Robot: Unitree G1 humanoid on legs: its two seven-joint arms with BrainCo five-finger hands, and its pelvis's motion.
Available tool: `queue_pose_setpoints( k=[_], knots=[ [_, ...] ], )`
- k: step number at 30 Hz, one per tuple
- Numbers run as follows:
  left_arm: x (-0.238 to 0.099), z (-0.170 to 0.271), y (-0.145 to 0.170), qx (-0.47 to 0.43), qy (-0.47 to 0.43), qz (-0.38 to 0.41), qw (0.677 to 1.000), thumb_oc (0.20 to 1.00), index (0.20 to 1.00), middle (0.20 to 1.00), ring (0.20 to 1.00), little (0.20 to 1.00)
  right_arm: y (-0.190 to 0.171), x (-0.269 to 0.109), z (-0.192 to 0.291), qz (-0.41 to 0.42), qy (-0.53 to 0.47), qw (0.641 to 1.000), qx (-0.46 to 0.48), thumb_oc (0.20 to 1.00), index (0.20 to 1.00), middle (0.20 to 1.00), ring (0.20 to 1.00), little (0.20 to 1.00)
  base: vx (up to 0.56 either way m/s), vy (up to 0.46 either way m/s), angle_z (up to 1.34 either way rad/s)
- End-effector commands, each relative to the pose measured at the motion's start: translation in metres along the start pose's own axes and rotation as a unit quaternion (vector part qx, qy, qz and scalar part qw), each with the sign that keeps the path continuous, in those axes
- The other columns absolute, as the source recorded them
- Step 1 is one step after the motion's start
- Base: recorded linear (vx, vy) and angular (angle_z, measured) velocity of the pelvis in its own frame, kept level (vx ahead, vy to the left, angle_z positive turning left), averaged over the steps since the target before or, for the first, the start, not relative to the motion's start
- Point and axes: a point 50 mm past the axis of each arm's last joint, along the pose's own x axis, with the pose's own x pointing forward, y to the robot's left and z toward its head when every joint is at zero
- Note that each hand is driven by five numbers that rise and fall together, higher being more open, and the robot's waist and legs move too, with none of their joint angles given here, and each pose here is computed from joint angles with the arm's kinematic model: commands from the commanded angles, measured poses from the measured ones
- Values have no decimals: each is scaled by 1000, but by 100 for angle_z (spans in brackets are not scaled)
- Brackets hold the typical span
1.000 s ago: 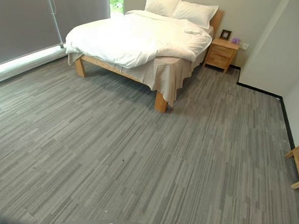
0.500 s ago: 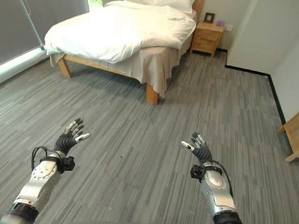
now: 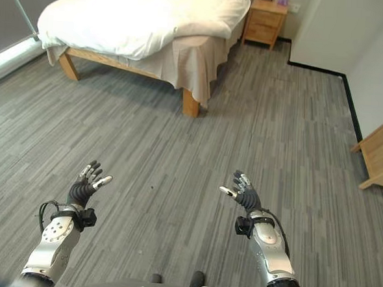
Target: Making the bed.
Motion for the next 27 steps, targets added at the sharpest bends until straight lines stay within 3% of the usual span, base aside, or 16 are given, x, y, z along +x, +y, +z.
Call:
queue_pose_setpoints(
  k=[1,8,12,15,19,21,27],
  knots=[
    [7,23,8,18,-47,-2,999,1000,1000,1000,1000,1000,17,3,16,29,-51,998,-11,1000,1000,1000,1000,1000,220,162,-8],
    [14,27,3,39,-48,-25,998,1000,1000,1000,1000,1000,9,-9,5,19,-33,999,-1,1000,1000,1000,1000,1000,499,-78,42],
    [15,29,-19,70,-51,-89,992,1000,1000,1000,1000,1000,7,-16,-1,20,-23,999,21,1000,1000,1000,1000,1000,900,-294,63],
    [12,25,-29,22,-41,-106,993,1000,1000,1000,1000,1000,2,-11,15,16,-54,998,26,1000,1000,1000,1000,1000,851,-526,48],
    [15,28,-33,15,-47,-105,993,1000,1000,1000,1000,1000,-9,1,34,-18,-82,996,7,1000,1000,1000,1000,1000,582,-260,-30],
    [11,26,-31,10,-46,-110,993,1000,1000,1000,1000,1000,-5,6,47,-9,-111,993,34,1000,1000,1000,1000,1000,971,10,-51],
    [4,31,-24,5,-64,-121,991,1000,1000,1000,1000,1000,13,16,52,32,-117,993,1,1000,1000,1000,1000,1000,758,66,-39]
  ],
)
